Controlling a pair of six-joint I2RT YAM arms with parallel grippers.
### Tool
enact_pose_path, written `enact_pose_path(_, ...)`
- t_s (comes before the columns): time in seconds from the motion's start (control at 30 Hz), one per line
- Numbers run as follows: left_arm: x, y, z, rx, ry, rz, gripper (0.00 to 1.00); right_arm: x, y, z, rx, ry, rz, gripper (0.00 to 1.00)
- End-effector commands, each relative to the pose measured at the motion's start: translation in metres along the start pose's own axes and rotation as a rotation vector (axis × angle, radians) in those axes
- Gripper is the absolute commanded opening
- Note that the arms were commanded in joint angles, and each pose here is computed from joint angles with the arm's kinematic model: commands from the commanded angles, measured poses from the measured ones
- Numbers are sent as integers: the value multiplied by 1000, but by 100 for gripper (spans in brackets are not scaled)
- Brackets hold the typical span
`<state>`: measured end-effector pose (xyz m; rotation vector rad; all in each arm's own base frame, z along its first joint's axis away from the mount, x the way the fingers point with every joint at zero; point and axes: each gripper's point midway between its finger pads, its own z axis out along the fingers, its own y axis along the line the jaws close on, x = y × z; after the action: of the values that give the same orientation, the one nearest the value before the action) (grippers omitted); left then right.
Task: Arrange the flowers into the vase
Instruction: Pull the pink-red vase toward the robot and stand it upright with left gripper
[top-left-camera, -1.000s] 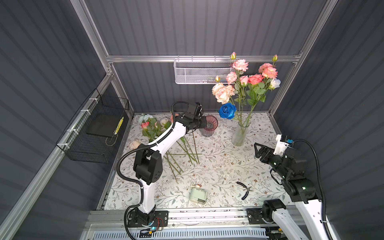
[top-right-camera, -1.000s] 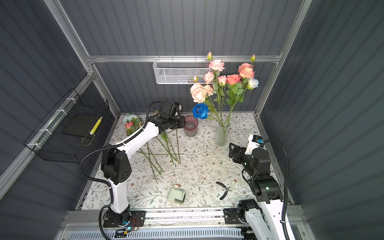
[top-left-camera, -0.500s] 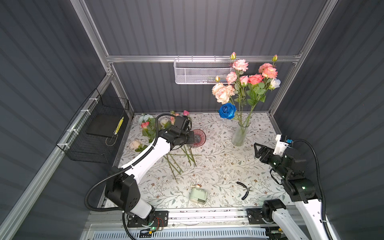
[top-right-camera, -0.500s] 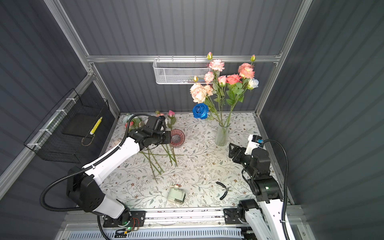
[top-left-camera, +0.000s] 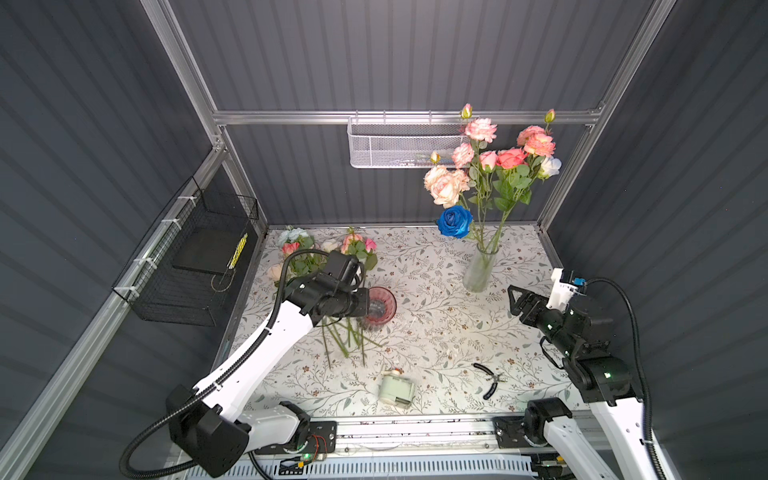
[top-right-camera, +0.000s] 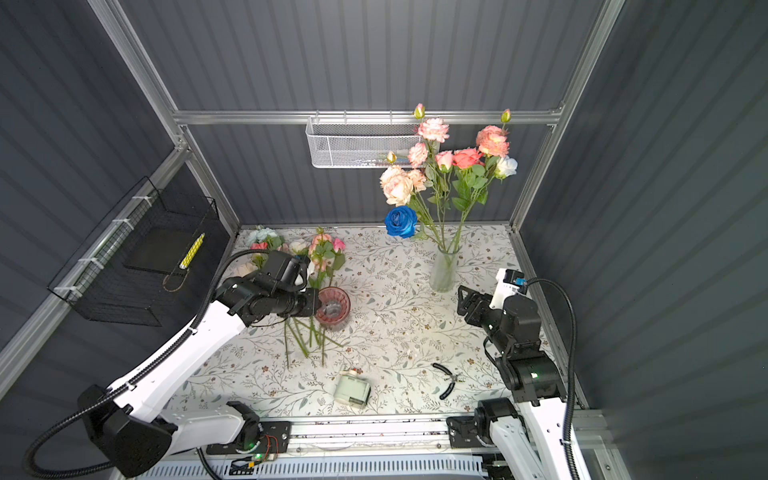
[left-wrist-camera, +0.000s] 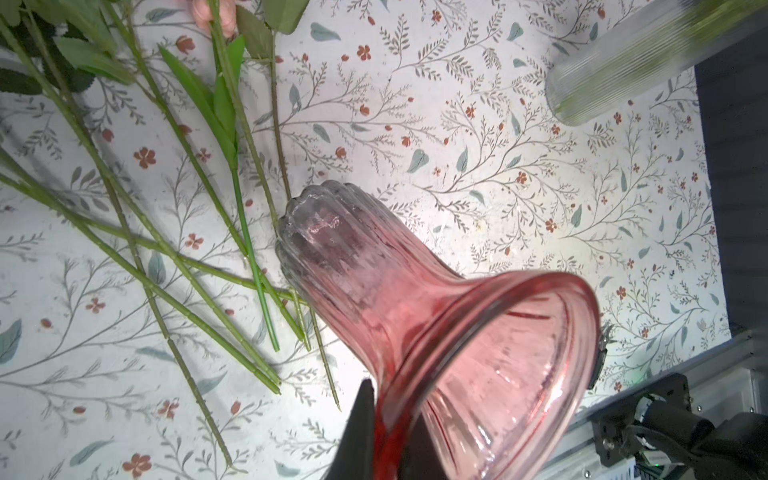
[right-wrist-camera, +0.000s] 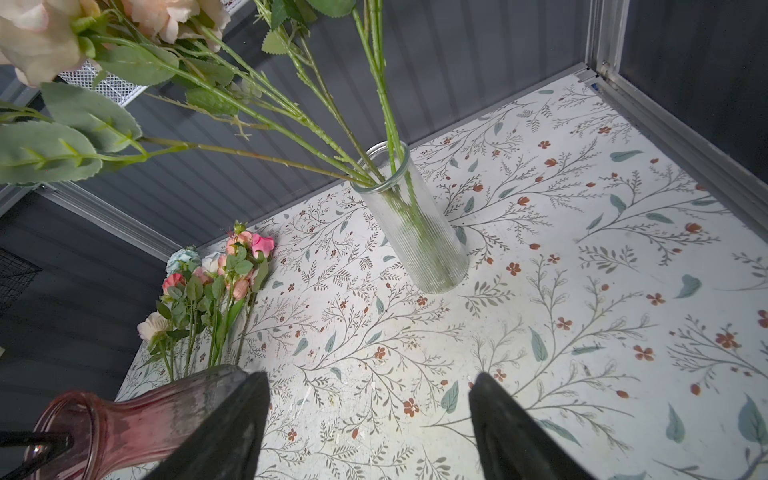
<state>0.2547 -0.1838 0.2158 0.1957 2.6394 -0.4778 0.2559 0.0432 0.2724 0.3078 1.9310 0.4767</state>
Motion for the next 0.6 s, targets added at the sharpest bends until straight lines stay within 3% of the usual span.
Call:
enact_pose_path(0.0,6,-13,-8,70,35,-27,0,-8,8,-3,-24,-11,-13,78)
enact_pose_path(0.23,-15,-59,-2,272,72,-77,0,-11,10,-6,-24,-12,-17,78)
enact_pose_path(0.57,-25,-58,10,196,143,-69,0,-10,12,-9,-33,-5,-20,78)
